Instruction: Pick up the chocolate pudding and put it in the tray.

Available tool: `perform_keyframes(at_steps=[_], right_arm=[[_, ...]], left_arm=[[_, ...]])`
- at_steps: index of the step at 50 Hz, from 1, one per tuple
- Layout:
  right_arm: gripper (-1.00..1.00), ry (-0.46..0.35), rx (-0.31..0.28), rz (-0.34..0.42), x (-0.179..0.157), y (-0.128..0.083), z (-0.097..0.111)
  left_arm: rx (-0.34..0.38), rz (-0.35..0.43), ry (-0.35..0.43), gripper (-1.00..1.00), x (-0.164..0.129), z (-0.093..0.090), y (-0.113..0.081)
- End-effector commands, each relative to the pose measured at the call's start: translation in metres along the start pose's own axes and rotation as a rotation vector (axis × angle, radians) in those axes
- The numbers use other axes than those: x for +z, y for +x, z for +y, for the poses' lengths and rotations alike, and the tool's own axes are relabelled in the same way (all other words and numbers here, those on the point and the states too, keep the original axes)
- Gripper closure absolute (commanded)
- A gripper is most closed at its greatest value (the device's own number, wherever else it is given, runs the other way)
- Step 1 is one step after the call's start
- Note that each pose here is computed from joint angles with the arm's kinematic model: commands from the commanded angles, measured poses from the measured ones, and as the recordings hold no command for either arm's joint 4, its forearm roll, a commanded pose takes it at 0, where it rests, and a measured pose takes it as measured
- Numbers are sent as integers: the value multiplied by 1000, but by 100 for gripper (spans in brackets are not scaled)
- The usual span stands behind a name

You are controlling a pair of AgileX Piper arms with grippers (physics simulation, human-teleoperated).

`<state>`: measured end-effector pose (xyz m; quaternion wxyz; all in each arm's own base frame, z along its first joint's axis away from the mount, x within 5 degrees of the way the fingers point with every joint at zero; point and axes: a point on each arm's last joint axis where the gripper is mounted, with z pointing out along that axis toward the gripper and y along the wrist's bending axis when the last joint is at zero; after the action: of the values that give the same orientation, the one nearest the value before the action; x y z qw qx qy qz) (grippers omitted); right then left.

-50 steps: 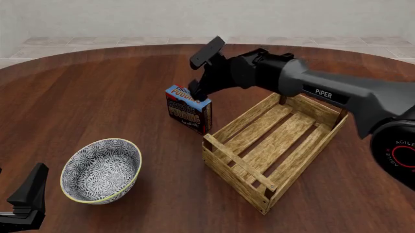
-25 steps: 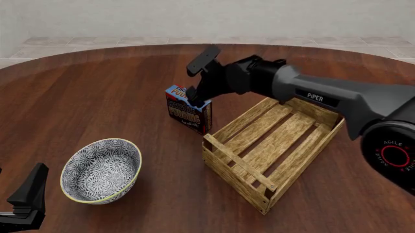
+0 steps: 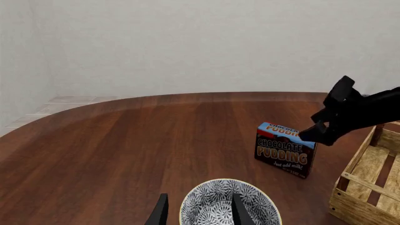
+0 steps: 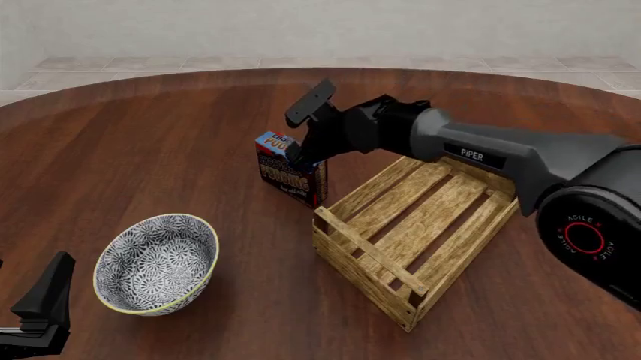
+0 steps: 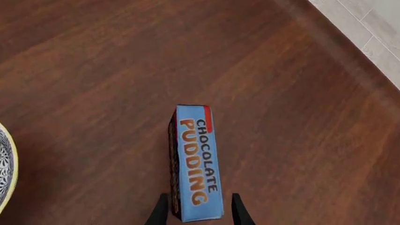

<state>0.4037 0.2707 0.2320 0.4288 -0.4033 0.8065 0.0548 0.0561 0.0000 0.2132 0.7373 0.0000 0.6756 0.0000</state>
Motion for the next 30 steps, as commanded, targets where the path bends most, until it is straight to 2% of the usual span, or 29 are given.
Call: perform_keyframes(at_steps=[1,30], right_arm=[[-100,-5,-1,13,8,4,2],[-100,-4,11,25,18,9,1]], left_arm=[[0,0,0,-100,0,0,0],[0,0,0,-100,0,0,0]])
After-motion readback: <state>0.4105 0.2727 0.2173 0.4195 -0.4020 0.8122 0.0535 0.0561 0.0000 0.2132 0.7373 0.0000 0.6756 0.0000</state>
